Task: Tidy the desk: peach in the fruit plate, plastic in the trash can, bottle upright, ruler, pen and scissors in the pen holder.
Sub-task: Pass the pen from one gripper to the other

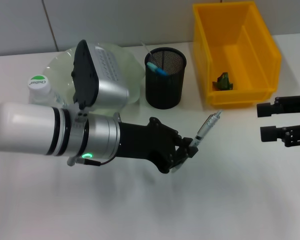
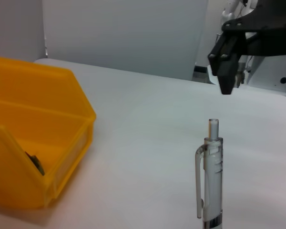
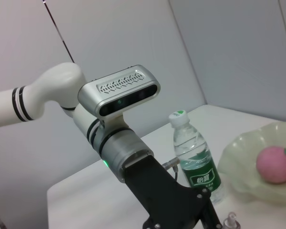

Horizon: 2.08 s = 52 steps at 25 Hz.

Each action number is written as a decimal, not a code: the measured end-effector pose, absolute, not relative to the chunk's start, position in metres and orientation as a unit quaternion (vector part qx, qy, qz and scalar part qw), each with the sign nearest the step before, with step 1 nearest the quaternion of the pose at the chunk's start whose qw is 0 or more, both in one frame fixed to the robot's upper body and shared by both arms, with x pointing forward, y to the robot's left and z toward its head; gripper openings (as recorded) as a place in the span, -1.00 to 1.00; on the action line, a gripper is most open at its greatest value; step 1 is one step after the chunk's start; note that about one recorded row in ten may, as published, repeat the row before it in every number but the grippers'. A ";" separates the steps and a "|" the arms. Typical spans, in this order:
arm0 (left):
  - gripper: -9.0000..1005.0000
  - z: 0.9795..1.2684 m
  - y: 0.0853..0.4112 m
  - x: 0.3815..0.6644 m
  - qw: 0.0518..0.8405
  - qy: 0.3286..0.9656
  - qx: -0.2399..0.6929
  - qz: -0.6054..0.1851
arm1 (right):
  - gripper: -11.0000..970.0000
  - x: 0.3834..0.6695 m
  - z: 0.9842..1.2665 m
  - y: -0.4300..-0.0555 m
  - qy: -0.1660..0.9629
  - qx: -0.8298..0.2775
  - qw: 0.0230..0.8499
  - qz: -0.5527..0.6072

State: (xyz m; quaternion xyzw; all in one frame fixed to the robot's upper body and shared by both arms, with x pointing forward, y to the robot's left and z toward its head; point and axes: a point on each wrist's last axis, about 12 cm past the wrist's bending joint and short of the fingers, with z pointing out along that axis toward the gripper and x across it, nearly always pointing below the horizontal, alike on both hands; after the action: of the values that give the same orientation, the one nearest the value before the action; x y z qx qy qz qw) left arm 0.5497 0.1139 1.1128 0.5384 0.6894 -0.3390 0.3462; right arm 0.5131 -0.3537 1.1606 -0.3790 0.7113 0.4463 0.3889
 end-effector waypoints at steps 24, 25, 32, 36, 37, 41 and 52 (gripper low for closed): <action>-0.61 1.112 0.127 0.534 0.429 0.662 0.464 -0.403 | 0.50 0.524 1.145 -0.329 0.673 -0.387 0.444 0.448; -0.60 1.109 0.127 0.533 0.432 0.660 0.459 -0.408 | 0.50 0.525 1.143 -0.328 0.668 -0.387 0.451 0.448; -0.59 1.090 0.128 0.523 0.455 0.645 0.431 -0.438 | 0.49 0.527 1.134 -0.318 0.645 -0.395 0.476 0.449; -0.59 1.085 0.125 0.516 0.474 0.628 0.429 -0.444 | 0.47 0.529 1.132 -0.310 0.634 -0.400 0.481 0.454; -0.59 1.084 0.125 0.515 0.478 0.625 0.428 -0.444 | 0.47 0.530 1.132 -0.308 0.632 -0.402 0.482 0.455; -0.58 1.078 0.127 0.511 0.494 0.615 0.421 -0.447 | 0.47 0.530 1.131 -0.303 0.627 -0.405 0.482 0.459; -0.57 1.069 0.131 0.506 0.504 0.605 0.421 -0.450 | 0.47 0.531 1.131 -0.299 0.619 -0.409 0.483 0.465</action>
State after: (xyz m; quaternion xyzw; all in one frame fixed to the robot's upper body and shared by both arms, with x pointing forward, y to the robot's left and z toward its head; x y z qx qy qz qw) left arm 0.5057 0.1308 1.0688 0.4208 0.6050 -0.4503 0.5042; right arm 0.5305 -0.2987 1.1309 -0.4093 0.6188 0.4654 0.4826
